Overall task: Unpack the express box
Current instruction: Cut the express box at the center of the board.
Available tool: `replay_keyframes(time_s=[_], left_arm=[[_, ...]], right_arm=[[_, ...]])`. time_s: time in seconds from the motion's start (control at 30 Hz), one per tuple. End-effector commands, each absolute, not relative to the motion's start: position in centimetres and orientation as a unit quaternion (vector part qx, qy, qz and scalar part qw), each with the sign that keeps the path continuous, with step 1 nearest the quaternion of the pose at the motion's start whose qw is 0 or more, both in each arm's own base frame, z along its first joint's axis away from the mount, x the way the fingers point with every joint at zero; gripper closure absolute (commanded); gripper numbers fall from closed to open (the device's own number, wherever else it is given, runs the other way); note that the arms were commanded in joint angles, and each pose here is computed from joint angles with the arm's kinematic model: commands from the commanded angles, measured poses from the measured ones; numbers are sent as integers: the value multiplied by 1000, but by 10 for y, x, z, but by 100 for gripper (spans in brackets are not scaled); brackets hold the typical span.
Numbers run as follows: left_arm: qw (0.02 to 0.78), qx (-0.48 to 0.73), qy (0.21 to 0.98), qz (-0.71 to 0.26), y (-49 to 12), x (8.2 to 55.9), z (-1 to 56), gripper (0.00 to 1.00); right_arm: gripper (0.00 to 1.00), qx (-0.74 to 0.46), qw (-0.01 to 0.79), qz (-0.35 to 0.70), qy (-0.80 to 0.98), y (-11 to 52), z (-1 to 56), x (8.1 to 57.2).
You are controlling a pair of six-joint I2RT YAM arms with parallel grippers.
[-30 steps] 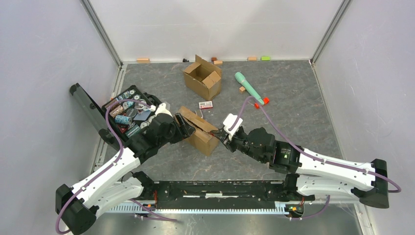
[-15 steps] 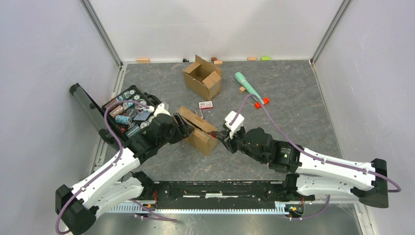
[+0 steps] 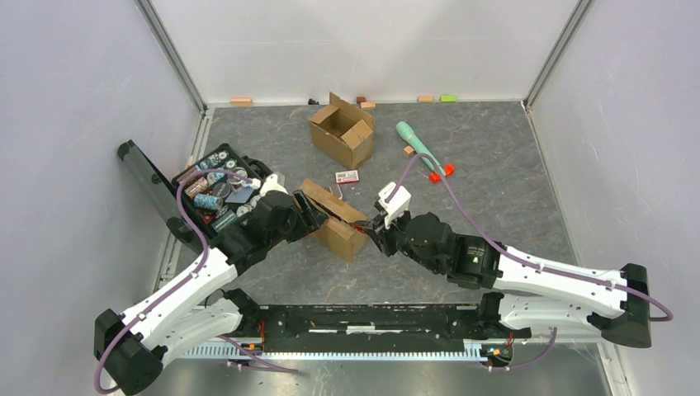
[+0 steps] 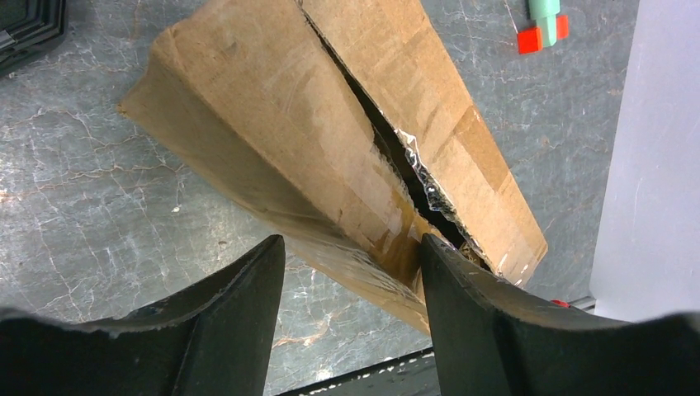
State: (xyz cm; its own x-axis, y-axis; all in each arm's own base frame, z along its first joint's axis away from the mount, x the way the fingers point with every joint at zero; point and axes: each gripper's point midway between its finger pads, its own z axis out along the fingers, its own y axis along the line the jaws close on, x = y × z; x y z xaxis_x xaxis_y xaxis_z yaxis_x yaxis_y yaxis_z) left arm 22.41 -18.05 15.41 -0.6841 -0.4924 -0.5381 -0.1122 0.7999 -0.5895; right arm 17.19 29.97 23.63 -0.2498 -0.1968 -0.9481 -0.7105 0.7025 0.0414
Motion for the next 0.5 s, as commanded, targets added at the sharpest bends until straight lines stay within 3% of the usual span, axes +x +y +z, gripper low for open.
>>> replay_keyframes(time_s=[0.0,0.23,0.47], left_arm=[[345,-189,892,-221,-165,218,132,33],[354,-206,893,-185,-145,216,125,32],[351,-209,896,-176,-140,216,118,32]], right_arm=[[100,-343,465,176,797,282,189,163],[100,-341,497,174,779,269,239,166],[100,-355,488,192,774,262,247,155]])
